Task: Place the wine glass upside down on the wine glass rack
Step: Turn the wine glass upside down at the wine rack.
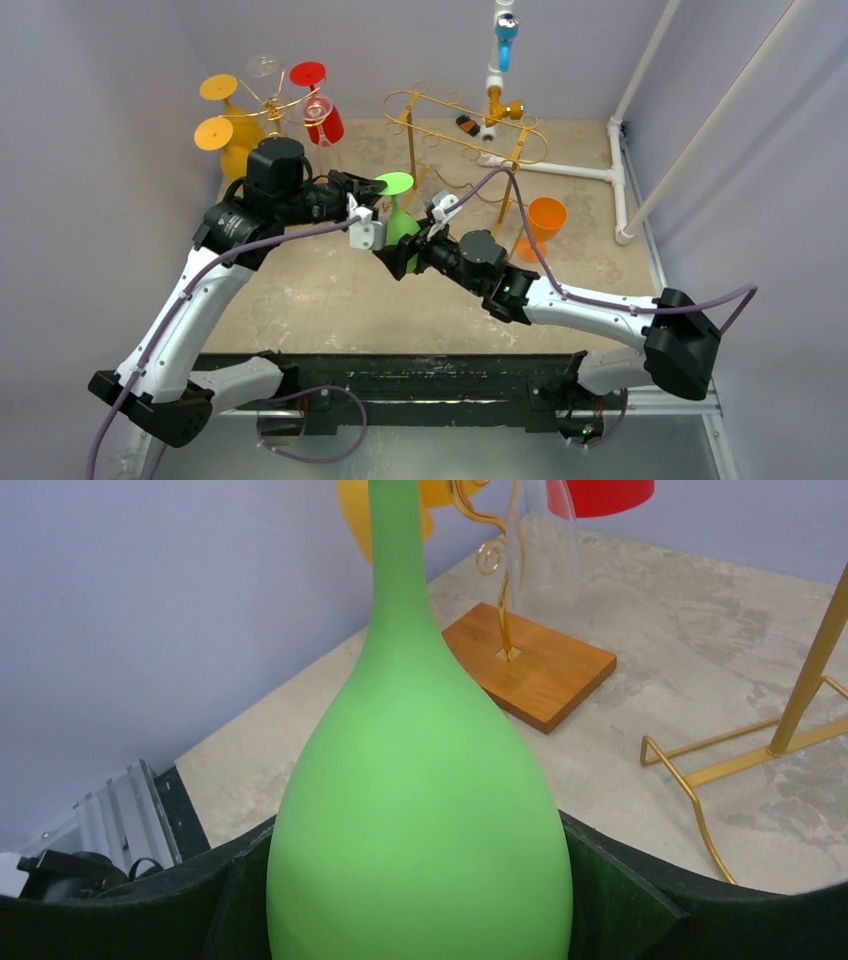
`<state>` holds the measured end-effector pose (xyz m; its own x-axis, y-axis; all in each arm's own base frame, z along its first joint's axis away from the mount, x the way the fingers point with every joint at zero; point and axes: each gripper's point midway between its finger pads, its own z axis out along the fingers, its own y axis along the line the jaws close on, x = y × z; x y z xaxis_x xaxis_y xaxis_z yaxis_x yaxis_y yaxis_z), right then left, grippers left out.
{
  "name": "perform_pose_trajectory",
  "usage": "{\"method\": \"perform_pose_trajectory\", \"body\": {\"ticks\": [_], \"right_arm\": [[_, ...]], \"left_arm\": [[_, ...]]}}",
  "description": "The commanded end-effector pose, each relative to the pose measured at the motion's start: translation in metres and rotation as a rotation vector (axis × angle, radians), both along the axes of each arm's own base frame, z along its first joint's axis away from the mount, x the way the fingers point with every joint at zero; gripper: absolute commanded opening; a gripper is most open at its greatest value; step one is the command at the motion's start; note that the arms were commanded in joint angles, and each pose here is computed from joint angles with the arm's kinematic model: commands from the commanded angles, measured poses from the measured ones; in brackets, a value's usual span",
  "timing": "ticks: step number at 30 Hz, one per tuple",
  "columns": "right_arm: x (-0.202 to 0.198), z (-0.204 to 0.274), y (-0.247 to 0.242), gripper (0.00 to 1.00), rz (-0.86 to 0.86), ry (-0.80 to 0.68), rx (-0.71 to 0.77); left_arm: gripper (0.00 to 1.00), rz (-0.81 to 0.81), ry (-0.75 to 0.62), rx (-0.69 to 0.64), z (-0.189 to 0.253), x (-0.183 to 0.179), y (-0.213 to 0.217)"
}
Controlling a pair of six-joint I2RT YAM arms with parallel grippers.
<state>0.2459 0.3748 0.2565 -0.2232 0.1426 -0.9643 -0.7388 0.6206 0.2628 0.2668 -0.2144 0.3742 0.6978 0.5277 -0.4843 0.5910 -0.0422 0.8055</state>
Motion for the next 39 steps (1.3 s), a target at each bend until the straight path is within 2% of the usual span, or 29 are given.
{"method": "perform_pose_trajectory", "body": {"ticks": [1, 9, 11, 13, 14, 15, 16, 18, 19, 24, 29, 39], "right_arm": [[0.004, 0.035, -0.016, 0.63, -0.056, -0.09, 0.143], [-0.002, 0.028, -0.027, 0.71, -0.063, -0.099, 0.165], [-0.004, 0.028, -0.026, 0.68, -0.049, -0.1, 0.164], [-0.005, 0.029, -0.026, 0.6, -0.047, -0.102, 0.17], [-0.003, 0.03, -0.028, 0.57, -0.059, -0.103, 0.176], [-0.001, 0.031, -0.029, 0.55, -0.077, -0.106, 0.179], [0.004, 0.031, -0.032, 0.55, -0.107, -0.106, 0.18], [0.013, 0.031, -0.035, 0.56, -0.153, -0.127, 0.164], [0.019, 0.031, -0.036, 0.57, -0.175, -0.139, 0.153], [0.055, 0.037, -0.044, 0.58, -0.232, -0.155, 0.143], [0.084, 0.043, -0.044, 0.58, -0.263, -0.159, 0.108], [0.111, 0.037, -0.027, 0.57, -0.289, -0.142, 0.077]], "left_arm": [[0.05, 0.036, -0.029, 0.014, 0.002, 0.005, 0.009], [0.04, 0.046, -0.082, 0.034, 0.0, 0.012, 0.011], [0.04, 0.049, -0.095, 0.034, 0.002, 0.013, 0.012], [0.06, 0.052, -0.092, 0.032, 0.002, 0.014, 0.012], [0.14, 0.059, -0.079, 0.025, 0.002, 0.015, 0.011], [0.33, 0.067, -0.059, 0.008, 0.002, 0.015, 0.01], [0.56, 0.082, -0.043, -0.01, 0.003, 0.017, 0.01], [0.75, 0.127, -0.004, -0.049, 0.006, 0.021, 0.011], [0.78, 0.149, 0.013, -0.061, 0.009, 0.023, 0.012], [0.81, 0.227, 0.075, -0.082, 0.016, 0.027, 0.019], [0.82, 0.264, 0.047, -0.093, 0.018, 0.027, 0.027], [0.82, 0.275, 0.041, -0.108, 0.022, 0.023, 0.03]]}}
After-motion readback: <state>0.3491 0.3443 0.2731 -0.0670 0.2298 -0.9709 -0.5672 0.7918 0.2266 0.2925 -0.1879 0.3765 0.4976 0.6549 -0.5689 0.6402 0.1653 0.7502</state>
